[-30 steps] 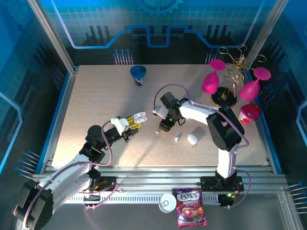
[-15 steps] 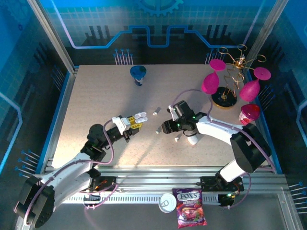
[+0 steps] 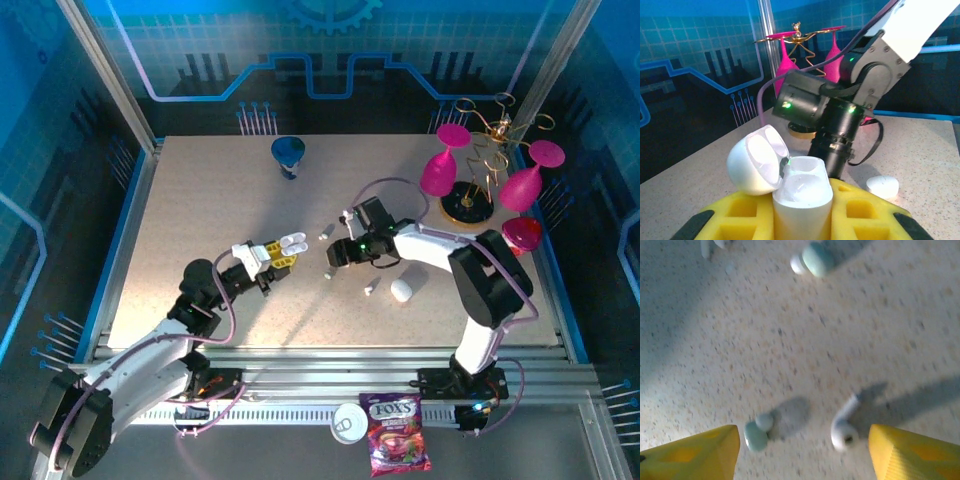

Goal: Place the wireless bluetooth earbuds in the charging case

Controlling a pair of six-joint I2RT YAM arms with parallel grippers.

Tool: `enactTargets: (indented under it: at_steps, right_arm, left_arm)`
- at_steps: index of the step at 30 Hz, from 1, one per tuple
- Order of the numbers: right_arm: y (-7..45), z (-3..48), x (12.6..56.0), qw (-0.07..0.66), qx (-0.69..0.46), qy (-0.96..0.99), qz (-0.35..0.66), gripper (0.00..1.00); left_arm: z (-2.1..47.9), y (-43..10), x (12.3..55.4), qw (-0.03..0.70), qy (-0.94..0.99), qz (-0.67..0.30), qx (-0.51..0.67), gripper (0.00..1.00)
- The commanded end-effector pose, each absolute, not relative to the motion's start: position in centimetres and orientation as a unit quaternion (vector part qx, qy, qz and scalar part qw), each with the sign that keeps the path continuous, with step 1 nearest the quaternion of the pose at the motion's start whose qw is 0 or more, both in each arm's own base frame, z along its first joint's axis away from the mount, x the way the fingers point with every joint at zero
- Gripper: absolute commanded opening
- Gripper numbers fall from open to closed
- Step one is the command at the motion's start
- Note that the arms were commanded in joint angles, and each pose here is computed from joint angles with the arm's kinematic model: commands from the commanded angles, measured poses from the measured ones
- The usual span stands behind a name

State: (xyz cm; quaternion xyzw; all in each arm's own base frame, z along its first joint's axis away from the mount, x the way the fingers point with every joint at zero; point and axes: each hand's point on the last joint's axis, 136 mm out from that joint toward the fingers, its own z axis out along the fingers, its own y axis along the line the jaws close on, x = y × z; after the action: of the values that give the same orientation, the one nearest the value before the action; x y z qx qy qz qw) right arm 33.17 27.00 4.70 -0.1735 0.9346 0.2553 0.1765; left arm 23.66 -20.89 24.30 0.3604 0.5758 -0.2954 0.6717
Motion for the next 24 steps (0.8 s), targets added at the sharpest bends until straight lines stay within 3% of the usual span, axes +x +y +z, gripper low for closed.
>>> enactTargets:
  at_steps: [1, 9, 24]
  right_arm:
    - [28.1, 4.4, 33.3, 0.159, -0.203, 0.928, 0.269, 0.68]
    - [28.0, 2.7, 34.1, 0.138, -0.225, 0.934, 0.242, 0.68]
    - [25.0, 2.3, 29.3, 0.1, -0.228, 0.942, 0.223, 0.63]
  left_arm:
    - [26.7, -20.9, 23.3, 0.69, 0.549, -0.297, 0.367, 0.0]
    - [26.7, -20.9, 23.1, 0.688, 0.551, -0.297, 0.369, 0.0]
    - [26.2, -21.1, 23.1, 0.684, 0.551, -0.302, 0.37, 0.0]
